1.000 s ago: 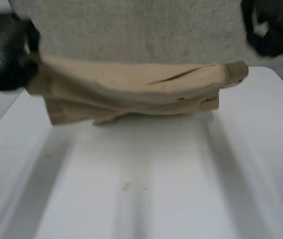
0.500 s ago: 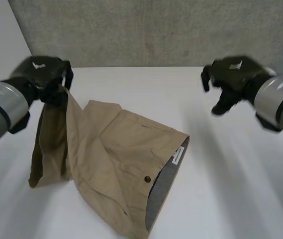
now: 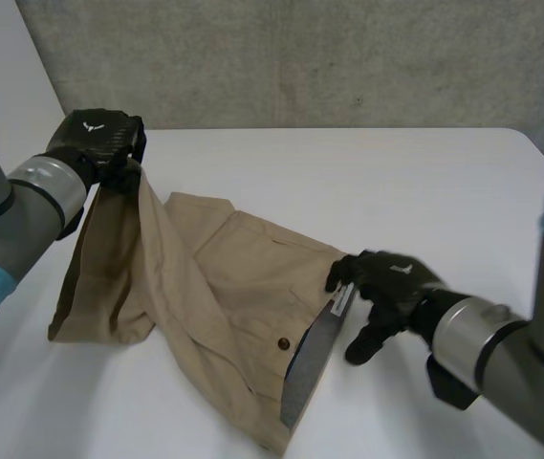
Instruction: Fold the shorts.
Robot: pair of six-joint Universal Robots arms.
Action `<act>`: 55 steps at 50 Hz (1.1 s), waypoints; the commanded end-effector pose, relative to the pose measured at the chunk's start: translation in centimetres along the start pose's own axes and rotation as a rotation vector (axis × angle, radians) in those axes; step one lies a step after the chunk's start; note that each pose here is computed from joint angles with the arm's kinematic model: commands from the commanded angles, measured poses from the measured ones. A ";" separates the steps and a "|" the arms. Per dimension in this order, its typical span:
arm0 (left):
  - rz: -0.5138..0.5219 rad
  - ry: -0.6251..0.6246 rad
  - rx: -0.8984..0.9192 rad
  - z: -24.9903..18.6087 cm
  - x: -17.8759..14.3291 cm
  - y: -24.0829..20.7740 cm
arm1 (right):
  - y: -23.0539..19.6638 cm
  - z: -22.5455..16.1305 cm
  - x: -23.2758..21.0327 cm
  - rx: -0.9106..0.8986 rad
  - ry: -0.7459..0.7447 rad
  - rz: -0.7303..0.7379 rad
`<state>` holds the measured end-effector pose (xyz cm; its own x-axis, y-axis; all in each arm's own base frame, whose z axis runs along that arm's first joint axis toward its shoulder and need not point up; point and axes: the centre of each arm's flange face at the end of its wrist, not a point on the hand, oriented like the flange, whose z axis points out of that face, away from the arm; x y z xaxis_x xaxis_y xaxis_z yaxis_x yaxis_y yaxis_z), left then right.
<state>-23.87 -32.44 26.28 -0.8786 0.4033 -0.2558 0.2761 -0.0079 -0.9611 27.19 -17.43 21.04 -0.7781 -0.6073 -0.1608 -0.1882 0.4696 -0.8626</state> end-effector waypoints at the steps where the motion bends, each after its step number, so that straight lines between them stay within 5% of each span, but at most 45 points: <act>1: -0.002 -0.011 -0.013 1.2 0.0 0.8 | 0.7 0.5 -3.3 -0.014 -0.065 -0.031; 30: -0.001 -0.034 -0.015 2.7 -0.2 1.8 | 5.0 4.3 -9.1 -0.163 -0.012 0.078; 55: 0.000 -0.046 -0.013 2.4 -0.6 1.6 | 2.5 3.4 -9.6 -0.051 -0.014 0.081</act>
<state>-24.04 -34.97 24.54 -0.8940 0.3650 -0.2599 0.2809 0.0047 -0.9597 36.27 -12.58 17.14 -0.7994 -0.5599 -0.2178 -0.1911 0.5806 -0.7914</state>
